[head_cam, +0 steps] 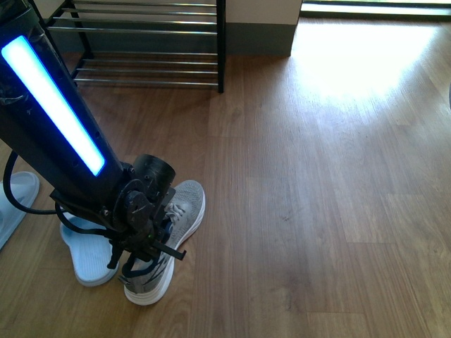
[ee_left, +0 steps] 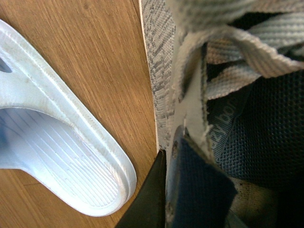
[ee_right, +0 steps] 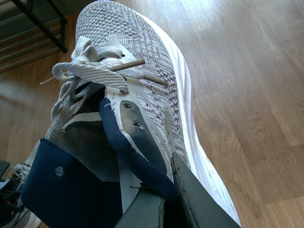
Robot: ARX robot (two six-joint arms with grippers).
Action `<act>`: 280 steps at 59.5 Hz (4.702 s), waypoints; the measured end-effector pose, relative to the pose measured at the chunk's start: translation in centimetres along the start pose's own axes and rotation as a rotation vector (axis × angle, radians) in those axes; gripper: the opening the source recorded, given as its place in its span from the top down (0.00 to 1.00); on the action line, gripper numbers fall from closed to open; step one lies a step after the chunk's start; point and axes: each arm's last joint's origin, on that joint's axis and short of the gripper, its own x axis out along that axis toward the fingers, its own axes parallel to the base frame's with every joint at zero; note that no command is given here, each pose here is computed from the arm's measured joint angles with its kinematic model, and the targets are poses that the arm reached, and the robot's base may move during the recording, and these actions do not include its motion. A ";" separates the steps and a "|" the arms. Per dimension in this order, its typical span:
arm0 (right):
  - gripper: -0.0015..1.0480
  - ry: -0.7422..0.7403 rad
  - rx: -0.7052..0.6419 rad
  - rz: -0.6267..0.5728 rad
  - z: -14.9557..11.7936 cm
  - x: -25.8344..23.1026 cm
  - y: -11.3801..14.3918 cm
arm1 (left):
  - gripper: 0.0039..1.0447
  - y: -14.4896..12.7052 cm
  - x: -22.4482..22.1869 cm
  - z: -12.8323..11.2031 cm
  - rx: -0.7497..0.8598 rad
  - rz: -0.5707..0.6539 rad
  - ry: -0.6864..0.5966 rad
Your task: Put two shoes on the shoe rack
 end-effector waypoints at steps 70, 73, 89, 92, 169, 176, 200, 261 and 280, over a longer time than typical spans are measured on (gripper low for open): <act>0.99 0.000 0.000 0.000 0.0 0.0 0.0 | 0.99 10.4 -31.5 -11.3 -0.321 0.083 -0.667; 0.99 0.000 0.000 0.000 0.0 0.0 0.0 | 0.99 10.5 -32.8 -12.2 -0.350 0.084 -0.706; 0.99 0.000 0.000 0.000 0.0 0.0 0.0 | 0.99 10.9 -37.1 -15.2 -0.466 0.141 -0.864; 0.99 0.000 0.000 0.000 0.0 0.0 0.0 | 0.99 10.9 -37.5 -15.4 -0.484 0.143 -0.886; 0.99 0.000 0.000 0.002 0.0 0.0 0.0 | 0.99 10.9 -37.9 -15.7 -0.513 0.137 -0.910; 0.99 0.000 0.000 0.001 0.0 0.0 0.0 | 0.99 10.9 -37.9 -15.7 -0.512 0.136 -0.910; 0.99 0.000 -0.001 0.000 0.0 0.0 0.0 | 0.99 10.9 -37.9 -15.7 -0.518 0.139 -0.910; 0.99 0.000 -0.001 0.007 0.0 0.0 0.1 | 0.99 10.9 -37.9 -15.7 -0.521 0.143 -0.909; 0.99 0.001 -0.001 0.016 0.0 0.0 0.1 | 0.99 11.0 -37.9 -15.7 -0.525 0.150 -0.906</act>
